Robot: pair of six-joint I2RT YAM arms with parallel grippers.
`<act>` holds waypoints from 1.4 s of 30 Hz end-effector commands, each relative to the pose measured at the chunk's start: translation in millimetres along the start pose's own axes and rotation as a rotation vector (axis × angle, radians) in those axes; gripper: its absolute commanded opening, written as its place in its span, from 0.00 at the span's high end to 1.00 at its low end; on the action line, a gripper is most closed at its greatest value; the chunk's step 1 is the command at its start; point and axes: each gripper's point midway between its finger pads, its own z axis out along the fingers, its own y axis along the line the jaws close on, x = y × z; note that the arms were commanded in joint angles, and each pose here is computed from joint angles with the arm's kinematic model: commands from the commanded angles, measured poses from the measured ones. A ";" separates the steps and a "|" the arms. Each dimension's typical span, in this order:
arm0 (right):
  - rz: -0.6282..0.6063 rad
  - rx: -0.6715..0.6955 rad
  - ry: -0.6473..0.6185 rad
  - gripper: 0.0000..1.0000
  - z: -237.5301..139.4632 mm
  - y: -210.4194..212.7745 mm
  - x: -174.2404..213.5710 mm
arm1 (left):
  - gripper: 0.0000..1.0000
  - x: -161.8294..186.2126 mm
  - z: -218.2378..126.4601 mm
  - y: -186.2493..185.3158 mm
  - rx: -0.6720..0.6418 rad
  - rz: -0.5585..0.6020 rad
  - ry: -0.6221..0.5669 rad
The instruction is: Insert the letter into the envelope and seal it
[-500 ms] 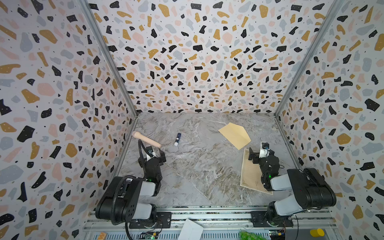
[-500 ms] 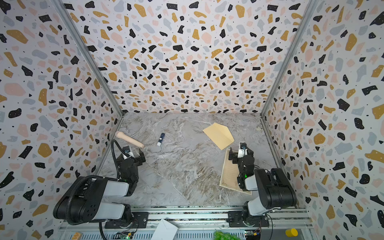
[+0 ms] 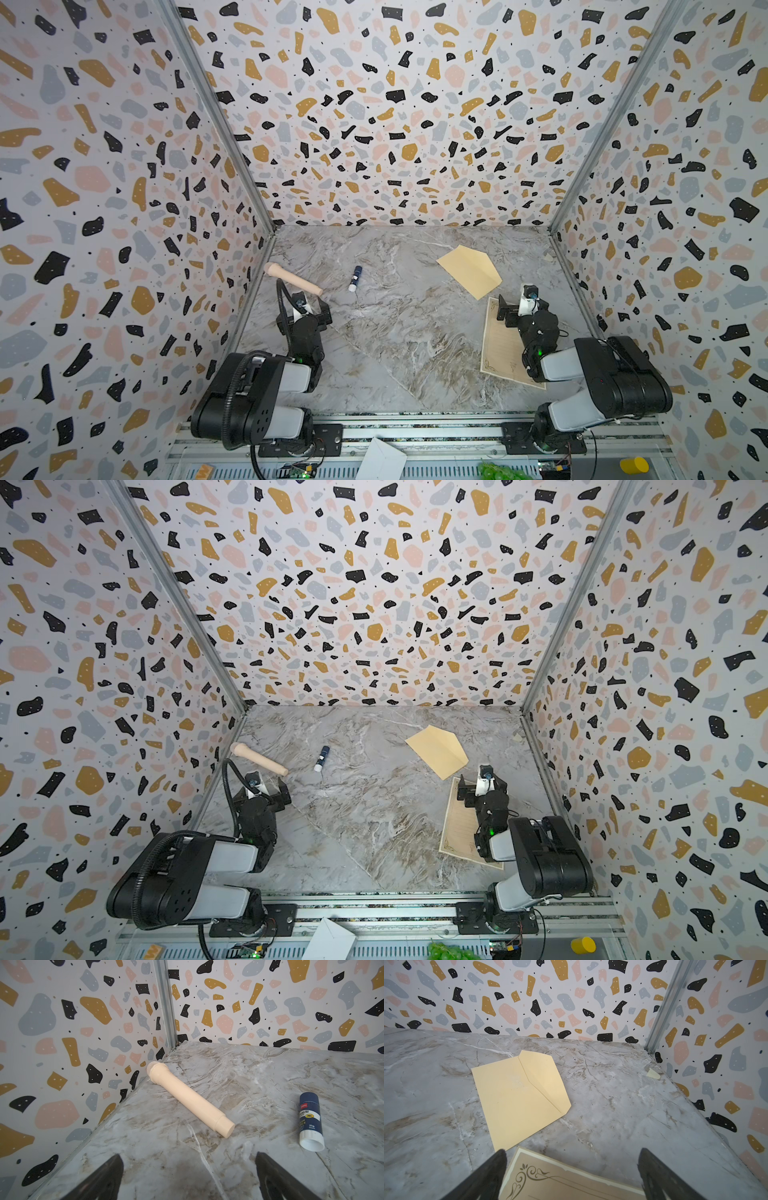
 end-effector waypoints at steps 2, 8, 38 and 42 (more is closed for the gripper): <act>0.001 -0.005 -0.041 0.01 4.2 0.9 -15.5 | 0.00 -24.8 1.1 -1.9 0.003 -0.033 -0.082; 0.007 0.039 -0.056 0.01 2.0 -4.5 -20.4 | 0.00 -31.0 2.0 -10.6 0.048 -0.009 -0.081; 0.302 -0.286 0.331 0.01 -127.5 42.4 -101.4 | 0.00 -186.1 -180.7 -85.6 0.949 -0.650 0.049; 0.344 -0.288 0.373 0.01 -128.0 45.1 -92.2 | 0.00 -166.6 -180.9 -106.6 0.993 -0.625 0.148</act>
